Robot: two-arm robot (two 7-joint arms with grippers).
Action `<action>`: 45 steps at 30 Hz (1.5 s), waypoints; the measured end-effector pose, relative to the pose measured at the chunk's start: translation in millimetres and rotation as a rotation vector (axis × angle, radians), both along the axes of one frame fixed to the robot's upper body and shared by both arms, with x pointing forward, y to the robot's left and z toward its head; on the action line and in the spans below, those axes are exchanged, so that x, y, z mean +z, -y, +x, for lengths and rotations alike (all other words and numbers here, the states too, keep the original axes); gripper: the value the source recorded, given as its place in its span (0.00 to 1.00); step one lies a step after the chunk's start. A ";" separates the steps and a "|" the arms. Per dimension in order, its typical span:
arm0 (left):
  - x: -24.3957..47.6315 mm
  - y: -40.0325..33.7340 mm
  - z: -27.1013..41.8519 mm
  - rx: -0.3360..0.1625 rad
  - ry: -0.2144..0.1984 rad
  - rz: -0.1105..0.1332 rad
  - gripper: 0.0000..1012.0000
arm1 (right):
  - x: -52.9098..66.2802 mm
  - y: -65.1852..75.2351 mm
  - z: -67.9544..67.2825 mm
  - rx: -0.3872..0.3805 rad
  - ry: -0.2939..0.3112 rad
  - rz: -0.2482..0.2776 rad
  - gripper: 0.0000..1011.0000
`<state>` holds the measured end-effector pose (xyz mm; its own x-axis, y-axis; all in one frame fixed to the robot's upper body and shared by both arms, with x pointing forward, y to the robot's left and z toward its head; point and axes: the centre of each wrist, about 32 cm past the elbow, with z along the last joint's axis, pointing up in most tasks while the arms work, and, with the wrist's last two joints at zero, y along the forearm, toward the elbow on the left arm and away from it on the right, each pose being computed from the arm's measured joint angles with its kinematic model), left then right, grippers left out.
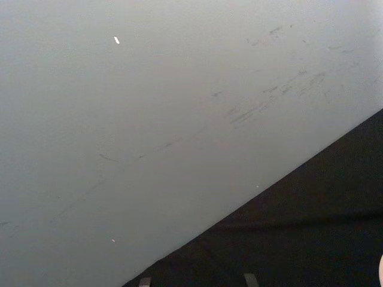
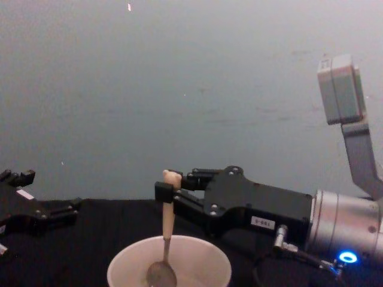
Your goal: Pick up the stirring spoon with one hand, stir inside the cup, then place it back in its original position.
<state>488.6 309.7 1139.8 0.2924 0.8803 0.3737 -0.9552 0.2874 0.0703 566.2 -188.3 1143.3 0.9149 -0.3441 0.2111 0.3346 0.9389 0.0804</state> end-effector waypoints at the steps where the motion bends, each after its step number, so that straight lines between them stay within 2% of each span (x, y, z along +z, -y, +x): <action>1: 0.0 0.0 0.0 0.000 0.000 0.000 0.99 | 0.1 0.6 0.2 -0.004 0.000 0.000 0.21; 18: 0.0 0.0 0.0 0.000 0.000 0.000 0.99 | 1.3 19.4 -2.0 -0.036 0.010 -0.021 0.21; 25: 0.0 0.0 0.0 0.000 0.000 0.000 0.99 | 2.9 33.7 -14.1 -0.021 0.014 -0.032 0.21; 29: 0.0 0.0 0.0 0.000 0.000 0.000 0.99 | 3.5 36.1 -21.8 -0.001 0.008 -0.028 0.21; 32: 0.0 0.0 0.0 0.000 0.000 0.000 0.99 | 3.6 35.2 -25.7 0.012 0.003 -0.023 0.21; 38: 0.0 0.0 0.0 0.000 0.000 0.000 0.99 | 1.7 24.1 -30.3 0.041 -0.010 -0.009 0.21; 45: 0.0 0.0 0.0 0.000 0.000 0.000 0.99 | -0.5 5.0 -22.4 0.045 -0.012 -0.005 0.21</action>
<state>488.6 309.7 1139.8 0.2923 0.8803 0.3737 -0.9553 0.2873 0.0703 543.8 -193.3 1142.8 0.9318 -0.3019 0.2016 0.2932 0.9533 0.0724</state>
